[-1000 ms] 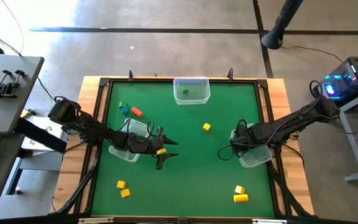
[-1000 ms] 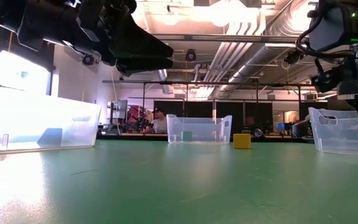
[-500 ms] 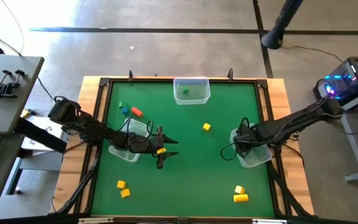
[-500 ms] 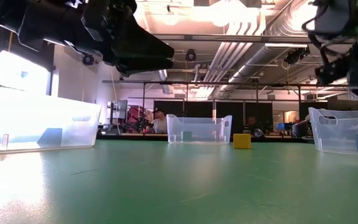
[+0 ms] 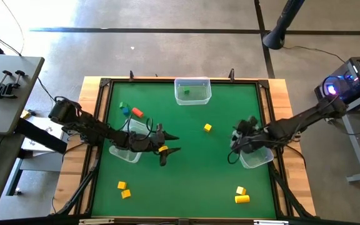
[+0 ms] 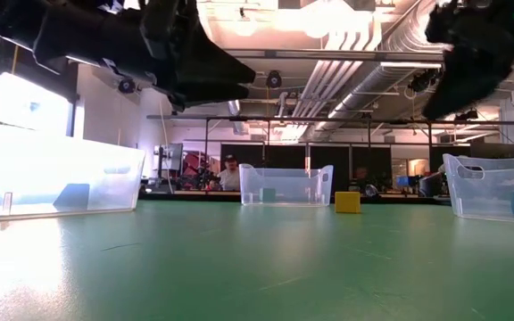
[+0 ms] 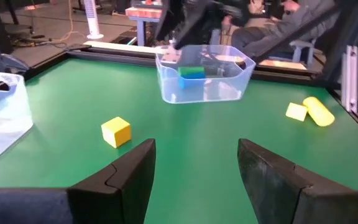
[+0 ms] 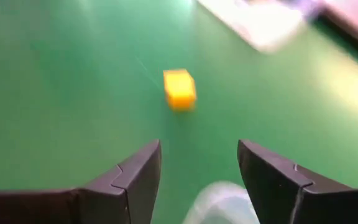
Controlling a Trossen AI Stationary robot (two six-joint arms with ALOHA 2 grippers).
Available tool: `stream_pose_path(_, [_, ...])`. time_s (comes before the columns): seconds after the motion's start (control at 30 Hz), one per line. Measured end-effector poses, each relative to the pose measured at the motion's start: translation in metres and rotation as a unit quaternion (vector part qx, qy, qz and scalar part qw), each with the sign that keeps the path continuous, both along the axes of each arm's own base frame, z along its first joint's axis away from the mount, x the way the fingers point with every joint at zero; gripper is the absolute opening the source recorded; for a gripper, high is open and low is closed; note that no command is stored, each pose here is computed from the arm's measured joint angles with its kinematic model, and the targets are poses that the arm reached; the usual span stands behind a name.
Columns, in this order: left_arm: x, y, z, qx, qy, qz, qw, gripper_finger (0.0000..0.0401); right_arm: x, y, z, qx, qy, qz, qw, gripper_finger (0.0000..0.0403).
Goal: Sort blocks by size
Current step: Put the blue cube block into the top transparent bin
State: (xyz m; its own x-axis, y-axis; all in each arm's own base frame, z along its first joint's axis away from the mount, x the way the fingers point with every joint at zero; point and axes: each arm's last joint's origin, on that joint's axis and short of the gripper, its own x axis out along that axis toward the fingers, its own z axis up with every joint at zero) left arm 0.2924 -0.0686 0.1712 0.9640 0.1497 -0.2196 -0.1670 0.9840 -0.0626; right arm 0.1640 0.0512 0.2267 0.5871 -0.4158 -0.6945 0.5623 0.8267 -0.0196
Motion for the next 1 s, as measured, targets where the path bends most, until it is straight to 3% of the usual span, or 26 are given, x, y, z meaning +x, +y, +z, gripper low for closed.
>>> stream_pose_path(0.13, [0.002,0.007,0.0,-0.032,-0.003,0.016,0.999,0.0213,0.018,0.01,-0.014,-0.04,-0.098,0.077,0.991,0.0209])
stream_pose_path(0.33, [0.005,0.023,-0.001,-0.053,0.015,0.046,0.997,0.0213,0.034,0.017,-0.036,-0.072,-0.254,0.147,0.953,0.0209])
stream_pose_path(0.53, [0.022,0.058,0.035,-0.038,0.136,0.146,0.979,0.0207,0.044,0.013,-0.052,-0.09,-0.271,0.136,0.949,0.0209])
stream_pose_path(0.73, [0.013,0.094,0.074,-0.015,0.339,0.21,0.917,0.0188,0.055,0.015,-0.065,-0.09,-0.24,0.15,0.955,0.0209])
stream_pose_path(0.8, [0.002,0.107,0.079,-0.022,0.397,0.238,0.886,0.0182,0.057,0.016,-0.069,-0.088,-0.23,0.158,0.956,0.0209])
stream_pose_path(1.0, [-0.043,0.148,0.075,-0.061,0.548,0.316,0.772,0.0163,0.06,0.017,-0.079,-0.077,-0.218,0.161,0.959,0.0209])
